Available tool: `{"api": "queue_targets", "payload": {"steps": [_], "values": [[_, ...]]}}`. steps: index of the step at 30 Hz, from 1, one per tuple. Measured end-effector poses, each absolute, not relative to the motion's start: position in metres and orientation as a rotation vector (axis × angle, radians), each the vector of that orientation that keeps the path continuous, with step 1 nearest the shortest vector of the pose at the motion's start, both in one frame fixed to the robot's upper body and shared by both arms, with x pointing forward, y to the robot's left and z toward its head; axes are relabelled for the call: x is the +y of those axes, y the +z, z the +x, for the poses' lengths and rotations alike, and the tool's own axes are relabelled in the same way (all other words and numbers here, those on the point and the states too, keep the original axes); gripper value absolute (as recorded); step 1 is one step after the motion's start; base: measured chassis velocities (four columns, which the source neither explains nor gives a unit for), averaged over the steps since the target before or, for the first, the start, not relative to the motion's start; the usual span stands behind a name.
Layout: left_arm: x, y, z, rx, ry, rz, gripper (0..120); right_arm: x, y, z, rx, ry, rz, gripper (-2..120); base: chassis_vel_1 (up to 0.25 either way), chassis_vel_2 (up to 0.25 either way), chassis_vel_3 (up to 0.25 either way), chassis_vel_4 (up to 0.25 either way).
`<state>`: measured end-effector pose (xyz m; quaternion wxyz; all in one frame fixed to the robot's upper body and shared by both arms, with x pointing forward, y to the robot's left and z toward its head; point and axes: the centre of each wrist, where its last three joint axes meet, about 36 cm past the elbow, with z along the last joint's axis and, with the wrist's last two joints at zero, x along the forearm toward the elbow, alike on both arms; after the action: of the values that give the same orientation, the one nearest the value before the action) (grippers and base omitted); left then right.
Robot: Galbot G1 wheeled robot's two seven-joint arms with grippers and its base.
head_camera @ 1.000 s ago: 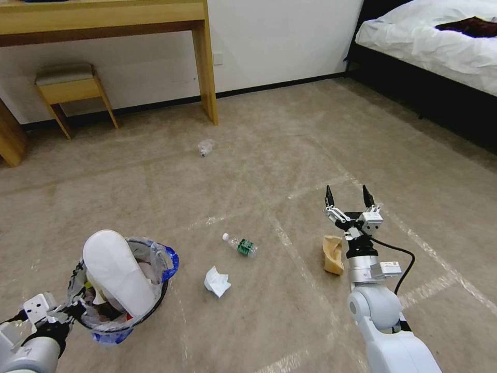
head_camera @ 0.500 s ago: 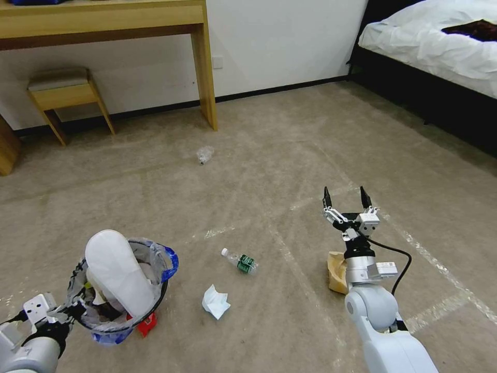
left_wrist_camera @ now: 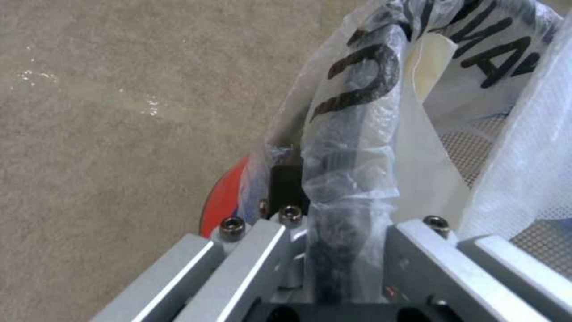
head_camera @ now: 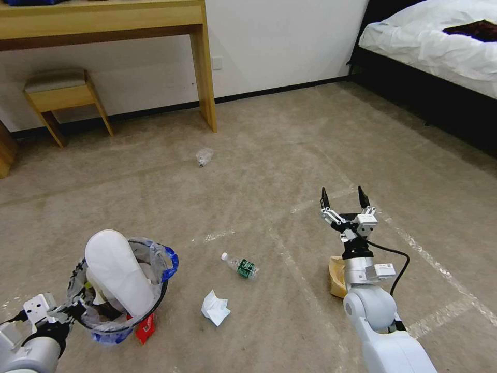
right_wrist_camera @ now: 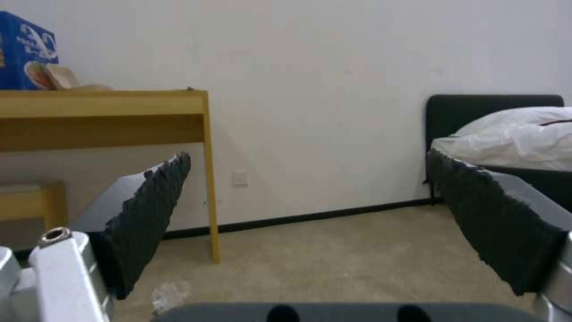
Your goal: Pick up the trash bin and place the garbage on the floor into it.
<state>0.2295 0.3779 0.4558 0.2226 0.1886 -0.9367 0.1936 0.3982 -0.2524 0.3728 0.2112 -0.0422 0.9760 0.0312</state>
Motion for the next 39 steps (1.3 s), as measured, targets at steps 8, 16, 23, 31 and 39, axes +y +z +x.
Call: {"api": "queue_targets", "payload": {"steps": [8,16,23,31,39], "values": [[0.379,0.456,0.231,-2.588,0.537,0.528,1,-0.251,0.373,0.397,2.718,0.081,-0.141,100,0.000,0.000,0.000,0.000],[0.387,0.459,0.230,-2.587,0.535,0.552,1,-0.247,0.378,0.399,2.739,0.074,-0.175,100,0.000,0.000,0.000,0.000],[0.394,0.458,0.232,-2.582,0.550,0.574,1,-0.230,0.387,0.409,2.777,0.113,-0.265,100,0.000,0.000,0.000,0.000],[0.404,0.458,0.235,-2.578,0.565,0.610,1,-0.194,0.395,0.422,2.934,0.208,-0.437,100,0.000,0.000,0.000,0.000],[0.409,0.453,0.237,-2.567,0.574,0.620,1,-0.197,0.404,0.417,3.132,0.118,-0.528,100,0.000,0.000,0.000,0.000]]}}
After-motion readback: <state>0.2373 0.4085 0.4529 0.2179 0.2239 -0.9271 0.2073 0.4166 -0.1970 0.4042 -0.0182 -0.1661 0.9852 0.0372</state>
